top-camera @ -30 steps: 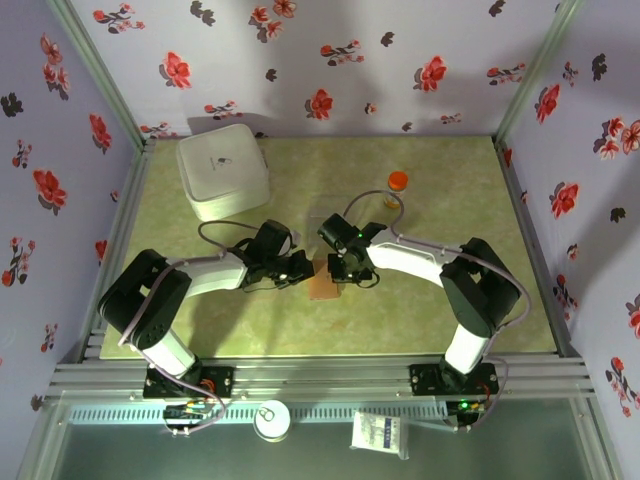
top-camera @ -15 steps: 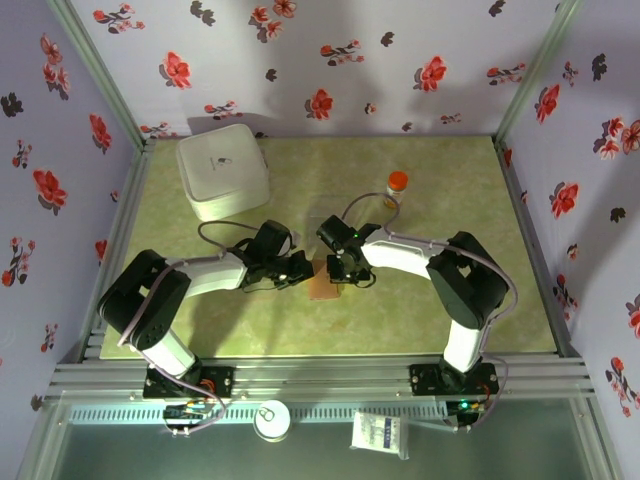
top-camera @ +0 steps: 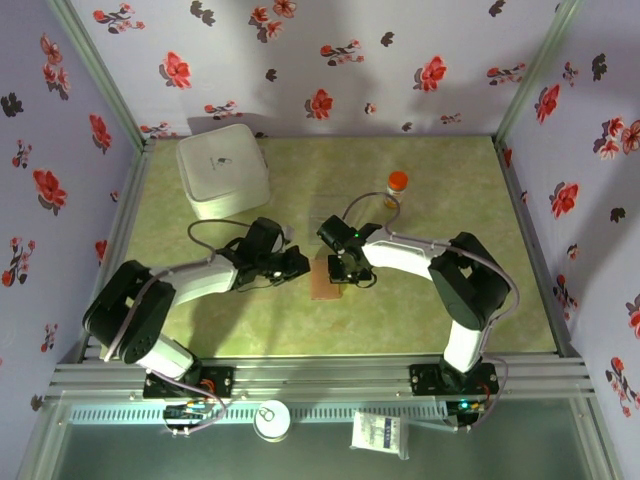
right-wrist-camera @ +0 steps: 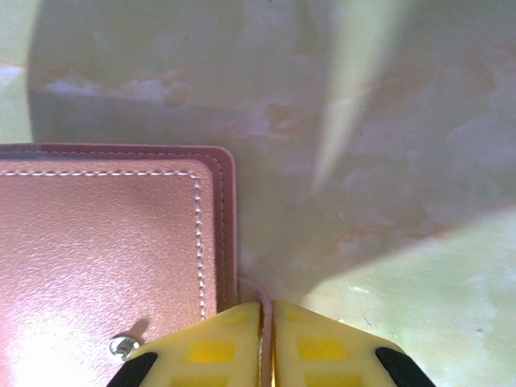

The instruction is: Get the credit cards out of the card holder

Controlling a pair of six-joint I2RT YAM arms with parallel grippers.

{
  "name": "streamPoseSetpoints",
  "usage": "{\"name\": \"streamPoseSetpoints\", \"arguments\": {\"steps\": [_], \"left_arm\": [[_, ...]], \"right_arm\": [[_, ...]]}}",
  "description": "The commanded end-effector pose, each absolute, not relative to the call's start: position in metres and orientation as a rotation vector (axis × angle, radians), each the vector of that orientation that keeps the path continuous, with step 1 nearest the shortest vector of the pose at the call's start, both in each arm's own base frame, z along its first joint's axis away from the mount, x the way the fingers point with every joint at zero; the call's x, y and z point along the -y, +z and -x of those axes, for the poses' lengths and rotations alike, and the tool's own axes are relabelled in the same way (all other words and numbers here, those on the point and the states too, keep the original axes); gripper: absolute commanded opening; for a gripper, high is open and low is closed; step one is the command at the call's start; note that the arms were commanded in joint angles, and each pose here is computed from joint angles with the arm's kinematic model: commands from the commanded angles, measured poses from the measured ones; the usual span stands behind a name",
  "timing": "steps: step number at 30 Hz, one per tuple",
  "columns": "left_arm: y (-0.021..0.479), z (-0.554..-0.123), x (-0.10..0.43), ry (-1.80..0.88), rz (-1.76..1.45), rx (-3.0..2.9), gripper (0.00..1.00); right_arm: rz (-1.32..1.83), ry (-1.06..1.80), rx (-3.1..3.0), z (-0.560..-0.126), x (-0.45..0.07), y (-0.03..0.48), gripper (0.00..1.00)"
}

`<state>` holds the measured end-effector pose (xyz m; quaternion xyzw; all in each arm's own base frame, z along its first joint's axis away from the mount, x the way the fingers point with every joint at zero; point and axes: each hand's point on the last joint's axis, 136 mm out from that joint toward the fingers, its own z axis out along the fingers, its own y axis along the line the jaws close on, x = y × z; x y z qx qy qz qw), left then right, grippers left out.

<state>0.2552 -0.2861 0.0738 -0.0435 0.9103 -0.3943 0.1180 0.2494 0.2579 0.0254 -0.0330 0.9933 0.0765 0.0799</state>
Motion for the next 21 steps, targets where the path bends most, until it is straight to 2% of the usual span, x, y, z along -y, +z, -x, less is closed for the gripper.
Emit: {"name": "streamPoseSetpoints", "arguments": {"steps": [1, 9, 21], "left_arm": [[0.081, -0.26, 0.272, -1.138, 0.172, -2.616, 0.0], [0.094, -0.265, 0.247, -1.137, 0.237, -2.53, 0.0], [0.101, -0.261, 0.237, -1.149, 0.236, -2.5, 0.0]], "right_arm": [[0.091, 0.199, -2.926, -0.256, -0.25, 0.051, 0.11], [0.101, 0.171, -2.904, -0.261, -0.248, 0.072, 0.1], [0.13, 0.156, -2.878, -0.264, -0.256, 0.102, 0.1]]}}
